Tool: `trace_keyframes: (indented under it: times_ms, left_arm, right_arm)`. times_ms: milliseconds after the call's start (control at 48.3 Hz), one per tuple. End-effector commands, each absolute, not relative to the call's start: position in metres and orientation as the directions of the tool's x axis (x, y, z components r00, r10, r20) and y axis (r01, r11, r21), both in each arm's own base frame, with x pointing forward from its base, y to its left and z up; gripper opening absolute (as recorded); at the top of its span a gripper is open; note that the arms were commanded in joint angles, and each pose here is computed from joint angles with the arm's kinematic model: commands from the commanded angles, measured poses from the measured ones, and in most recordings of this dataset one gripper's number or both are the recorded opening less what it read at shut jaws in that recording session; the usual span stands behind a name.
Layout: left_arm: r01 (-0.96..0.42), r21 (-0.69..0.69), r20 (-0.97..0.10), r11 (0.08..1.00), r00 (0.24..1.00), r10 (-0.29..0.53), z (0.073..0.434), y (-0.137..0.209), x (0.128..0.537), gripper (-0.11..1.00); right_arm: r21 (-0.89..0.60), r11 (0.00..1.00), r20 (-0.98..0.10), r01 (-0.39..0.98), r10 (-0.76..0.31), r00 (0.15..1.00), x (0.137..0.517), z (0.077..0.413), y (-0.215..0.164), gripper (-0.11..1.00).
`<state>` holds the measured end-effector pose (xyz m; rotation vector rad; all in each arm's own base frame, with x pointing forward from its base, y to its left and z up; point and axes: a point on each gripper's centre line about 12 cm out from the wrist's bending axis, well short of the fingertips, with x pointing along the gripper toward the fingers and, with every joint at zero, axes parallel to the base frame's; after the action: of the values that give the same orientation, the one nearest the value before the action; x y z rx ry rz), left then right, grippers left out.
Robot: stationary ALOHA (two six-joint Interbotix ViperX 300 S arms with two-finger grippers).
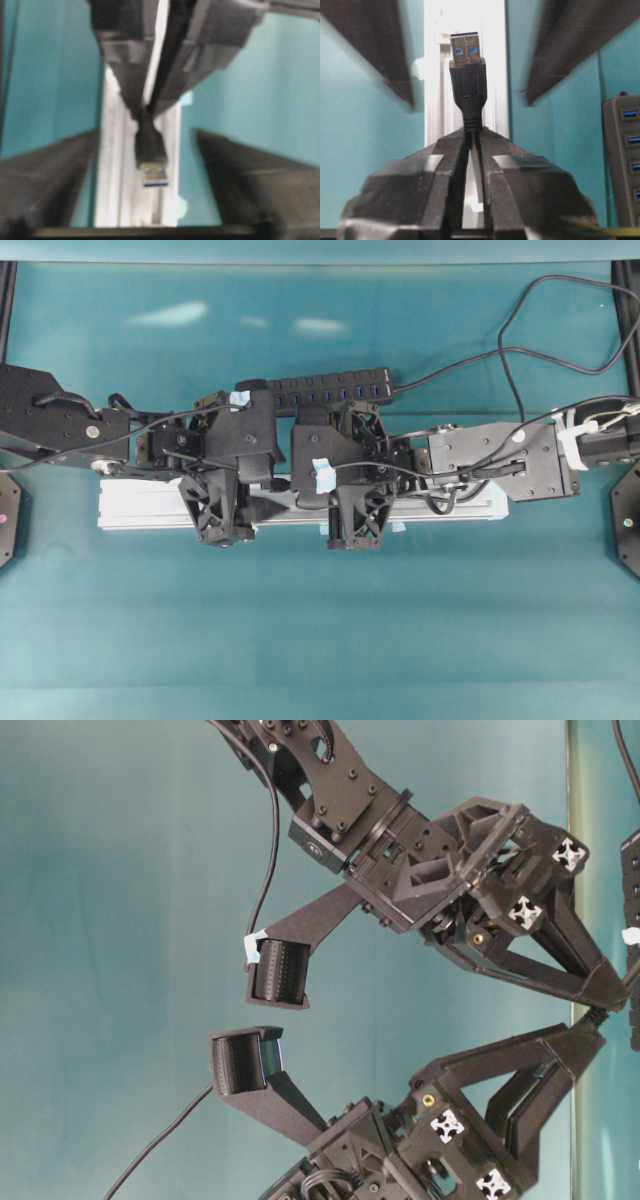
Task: Pass the USB cable through three rings with both arms.
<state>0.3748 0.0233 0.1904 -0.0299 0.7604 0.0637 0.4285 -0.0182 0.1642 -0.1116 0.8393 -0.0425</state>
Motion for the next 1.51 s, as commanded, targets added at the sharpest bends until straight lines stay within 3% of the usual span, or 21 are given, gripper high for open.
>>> trace_keyframes:
  times_ms: [0, 290, 662, 972, 1262, 1489]
  left_arm:
    - [-0.064, -0.003, -0.661, 0.998, 0.749, 0.046, 0.203, 0.022, 0.376, 0.90]
    - [-0.067, -0.003, -0.613, 0.998, 0.789, 0.051, 0.227, 0.022, 0.358, 0.85]
    - [-0.069, -0.006, -0.498, 0.998, 0.865, 0.057, 0.266, 0.019, 0.294, 0.84]
    - [-0.102, -0.075, -0.436, 0.992, 0.898, 0.059, 0.270, 0.016, 0.250, 0.84]
    - [-0.117, -0.081, -0.528, 0.990, 0.847, 0.057, 0.261, 0.015, 0.234, 0.84]
    - [-0.119, -0.082, -0.535, 0.990, 0.843, 0.056, 0.260, 0.015, 0.234, 0.84]
  right_arm:
    - [-0.119, 0.993, -0.727, -0.016, -0.076, 0.683, 0.432, 0.172, -0.014, -0.07]
    - [-0.134, 0.991, -0.800, -0.031, -0.089, 0.594, 0.437, 0.162, -0.005, -0.07]
    - [-0.147, 0.989, -0.836, -0.035, -0.105, 0.539, 0.459, 0.158, 0.001, -0.07]
    - [-0.145, 0.989, -0.868, -0.029, -0.113, 0.484, 0.465, 0.141, 0.000, -0.07]
    - [-0.146, 0.989, -0.861, -0.016, -0.119, 0.495, 0.477, 0.146, -0.003, -0.07]
    - [-0.133, 0.991, -0.857, -0.007, -0.111, 0.503, 0.484, 0.146, -0.002, -0.07]
